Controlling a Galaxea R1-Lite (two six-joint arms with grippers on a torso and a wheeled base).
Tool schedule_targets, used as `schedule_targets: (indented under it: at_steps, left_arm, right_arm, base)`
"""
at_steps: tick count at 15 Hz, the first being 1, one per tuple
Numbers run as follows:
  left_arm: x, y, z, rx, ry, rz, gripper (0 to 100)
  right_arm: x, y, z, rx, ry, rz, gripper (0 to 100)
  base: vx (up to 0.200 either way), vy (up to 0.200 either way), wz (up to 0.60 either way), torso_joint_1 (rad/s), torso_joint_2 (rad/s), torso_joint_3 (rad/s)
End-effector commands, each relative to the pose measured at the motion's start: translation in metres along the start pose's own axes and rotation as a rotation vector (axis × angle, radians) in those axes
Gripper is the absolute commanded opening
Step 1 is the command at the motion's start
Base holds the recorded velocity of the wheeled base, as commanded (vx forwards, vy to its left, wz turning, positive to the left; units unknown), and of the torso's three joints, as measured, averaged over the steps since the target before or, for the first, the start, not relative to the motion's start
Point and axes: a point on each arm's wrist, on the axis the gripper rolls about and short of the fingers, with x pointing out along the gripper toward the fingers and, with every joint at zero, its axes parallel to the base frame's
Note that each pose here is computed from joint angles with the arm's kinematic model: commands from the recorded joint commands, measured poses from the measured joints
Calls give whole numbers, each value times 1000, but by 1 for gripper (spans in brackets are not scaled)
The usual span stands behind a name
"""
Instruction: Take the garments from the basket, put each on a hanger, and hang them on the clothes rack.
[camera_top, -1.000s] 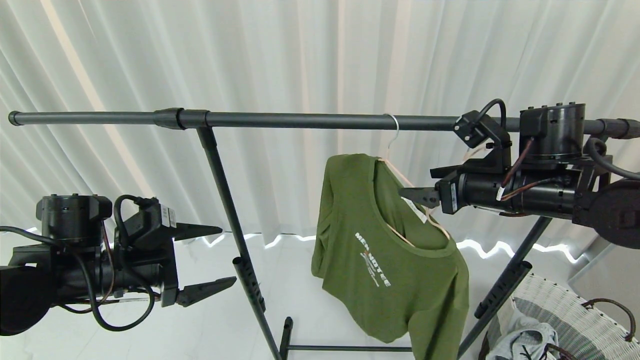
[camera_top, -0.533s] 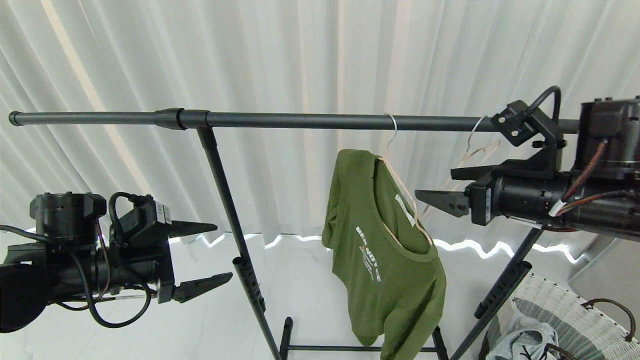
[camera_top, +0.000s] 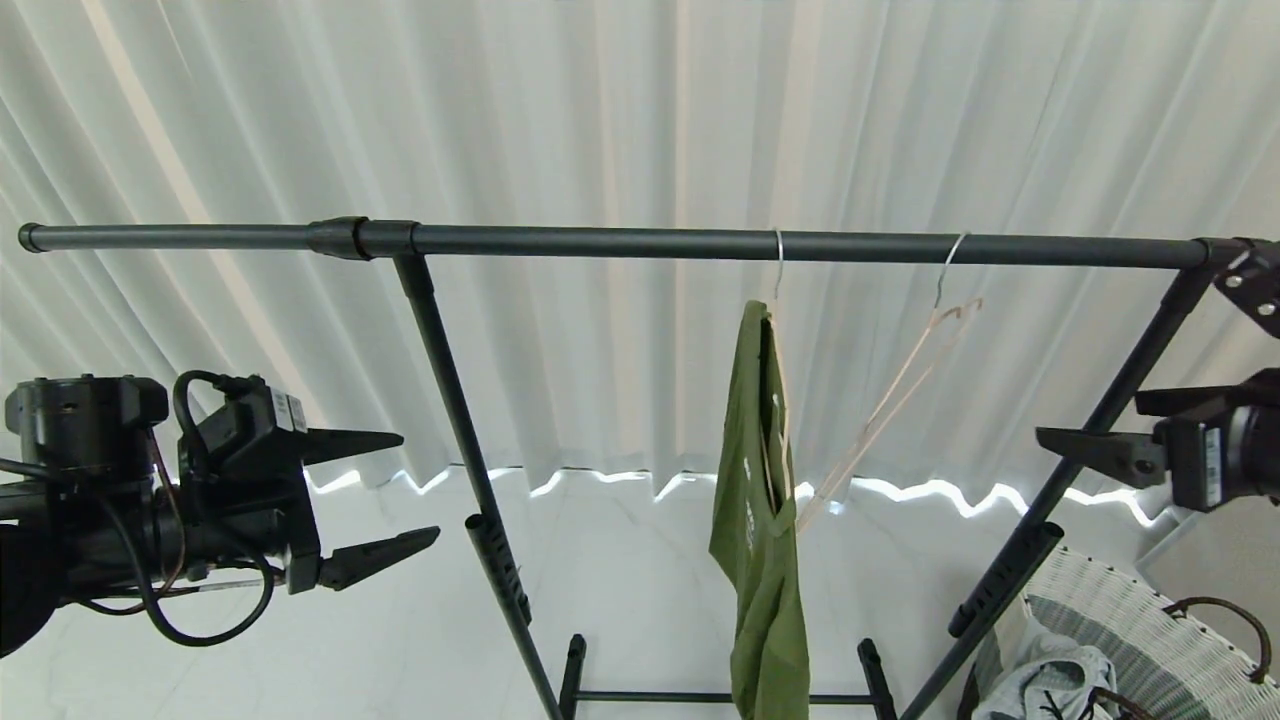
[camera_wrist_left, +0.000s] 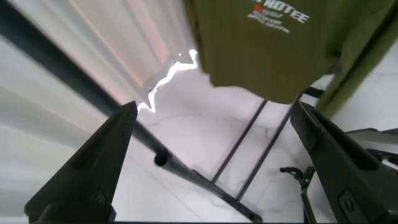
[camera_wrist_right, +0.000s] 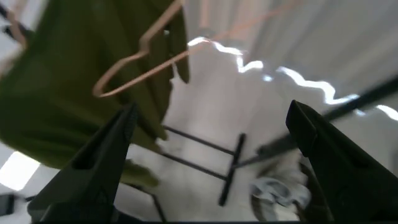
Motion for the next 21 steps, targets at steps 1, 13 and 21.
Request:
schedule_targets:
  at_steps: [1, 13, 21]
  left_arm:
    - [-9, 1, 0, 0, 7, 35, 100]
    - [-35, 11, -4, -93, 28, 149, 100]
    - [-60, 5, 18, -306, -26, 244, 100]
  right_arm:
    - [-31, -17, -16, -21, -29, -137, 100]
    - [-34, -46, -42, -72, -60, -363, 100]
    - [-34, -46, -52, -107, -114, -392, 100]
  base:
    - [0, 0, 0, 0, 0, 0]
    - [-200, 0, 0, 1, 1, 2]
    - [-25, 0, 0, 1, 0, -1]
